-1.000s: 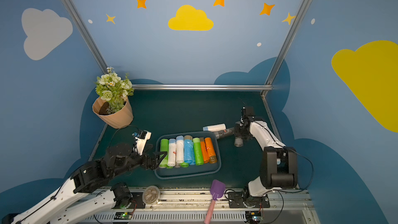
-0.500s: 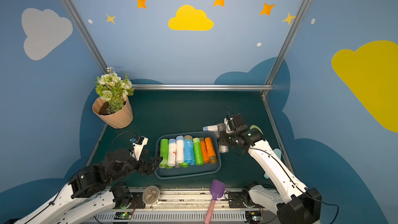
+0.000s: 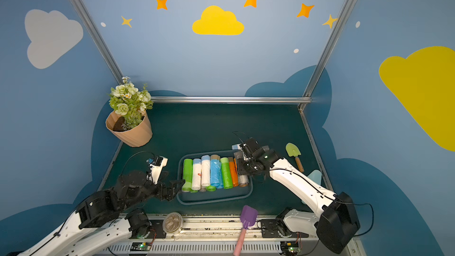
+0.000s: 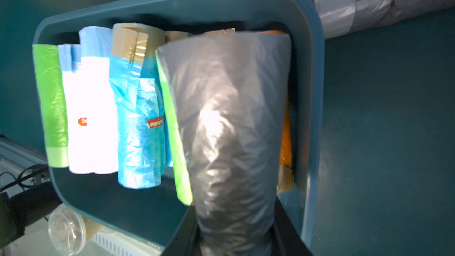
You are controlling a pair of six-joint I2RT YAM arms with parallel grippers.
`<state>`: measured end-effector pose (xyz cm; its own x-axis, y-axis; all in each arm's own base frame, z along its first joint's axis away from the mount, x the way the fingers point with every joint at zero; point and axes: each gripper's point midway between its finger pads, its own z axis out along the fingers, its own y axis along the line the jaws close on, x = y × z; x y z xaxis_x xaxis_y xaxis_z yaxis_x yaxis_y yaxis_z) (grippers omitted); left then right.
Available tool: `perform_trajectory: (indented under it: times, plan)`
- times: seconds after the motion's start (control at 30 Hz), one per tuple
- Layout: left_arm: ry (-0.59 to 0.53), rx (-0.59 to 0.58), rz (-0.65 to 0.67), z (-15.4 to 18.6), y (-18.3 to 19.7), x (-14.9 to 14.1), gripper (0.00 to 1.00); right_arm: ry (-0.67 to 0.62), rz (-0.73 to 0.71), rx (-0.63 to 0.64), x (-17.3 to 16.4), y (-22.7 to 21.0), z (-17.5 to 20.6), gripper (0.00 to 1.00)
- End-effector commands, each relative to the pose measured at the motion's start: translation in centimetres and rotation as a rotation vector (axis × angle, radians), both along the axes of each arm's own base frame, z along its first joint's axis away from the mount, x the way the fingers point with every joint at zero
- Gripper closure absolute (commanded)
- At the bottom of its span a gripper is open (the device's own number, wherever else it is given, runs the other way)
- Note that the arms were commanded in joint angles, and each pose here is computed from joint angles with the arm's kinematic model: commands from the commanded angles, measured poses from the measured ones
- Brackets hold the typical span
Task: Put the roll of trash bags into the storage box
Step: Pick up the roll of trash bags from the center of the board, then place the roll of trash bags in the storage box.
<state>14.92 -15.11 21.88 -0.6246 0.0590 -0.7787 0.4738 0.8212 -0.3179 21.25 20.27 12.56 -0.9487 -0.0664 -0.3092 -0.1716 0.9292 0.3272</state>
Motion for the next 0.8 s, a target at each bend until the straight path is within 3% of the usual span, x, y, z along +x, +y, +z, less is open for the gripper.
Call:
perform_trajectory:
  times: [0.0,0.77]
  plan:
    - [-0.005,0.005,-0.019,0.1,-0.1,-0.2,0.0,-0.023,-0.025,0.008,1.1,0.7,-0.5,0.69]
    - [0.025,0.012,-0.038,-0.5,-0.8,0.0,0.0,0.06,0.015,0.031,0.7,4.2,-5.1,0.69]
